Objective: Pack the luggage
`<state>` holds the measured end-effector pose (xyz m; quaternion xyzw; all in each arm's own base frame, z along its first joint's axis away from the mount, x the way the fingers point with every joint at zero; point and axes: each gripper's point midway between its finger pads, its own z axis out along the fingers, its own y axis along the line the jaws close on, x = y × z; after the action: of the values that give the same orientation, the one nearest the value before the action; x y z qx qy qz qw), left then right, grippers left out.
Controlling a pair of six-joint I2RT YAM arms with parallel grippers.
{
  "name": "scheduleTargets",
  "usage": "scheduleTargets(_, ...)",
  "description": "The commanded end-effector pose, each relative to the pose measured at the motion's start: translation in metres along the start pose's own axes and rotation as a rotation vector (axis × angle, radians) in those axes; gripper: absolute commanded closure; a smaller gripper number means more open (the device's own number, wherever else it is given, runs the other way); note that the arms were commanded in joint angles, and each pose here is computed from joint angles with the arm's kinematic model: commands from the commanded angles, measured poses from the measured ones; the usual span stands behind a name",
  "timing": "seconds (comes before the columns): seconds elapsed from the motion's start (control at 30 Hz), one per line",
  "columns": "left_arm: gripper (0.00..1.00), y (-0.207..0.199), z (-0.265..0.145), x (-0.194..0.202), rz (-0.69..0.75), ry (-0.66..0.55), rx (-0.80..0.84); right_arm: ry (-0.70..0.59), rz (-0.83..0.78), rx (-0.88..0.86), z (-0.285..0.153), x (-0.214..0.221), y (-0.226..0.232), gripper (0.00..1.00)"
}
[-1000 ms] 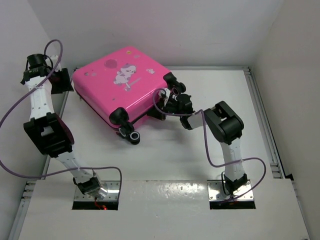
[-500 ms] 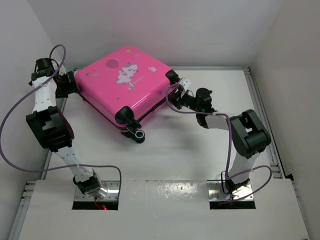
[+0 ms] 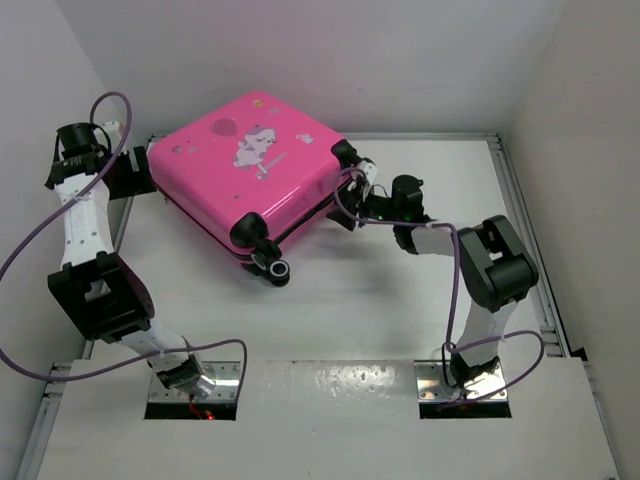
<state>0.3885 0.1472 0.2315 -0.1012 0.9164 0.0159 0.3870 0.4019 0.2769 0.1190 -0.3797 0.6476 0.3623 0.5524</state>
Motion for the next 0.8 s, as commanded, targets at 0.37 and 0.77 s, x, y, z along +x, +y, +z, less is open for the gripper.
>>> scheduleTargets(0.37,0.05,-0.002,-0.006,0.031,-0.036,0.025,0.009,-0.034,0.042,-0.093,0.025,-0.005,0.033,0.42)
scheduleTargets(0.77,0.05,0.013,-0.004,0.051,-0.134,0.065,-0.039,-0.088,0.099,0.006,0.065,-0.005,0.018,0.43)
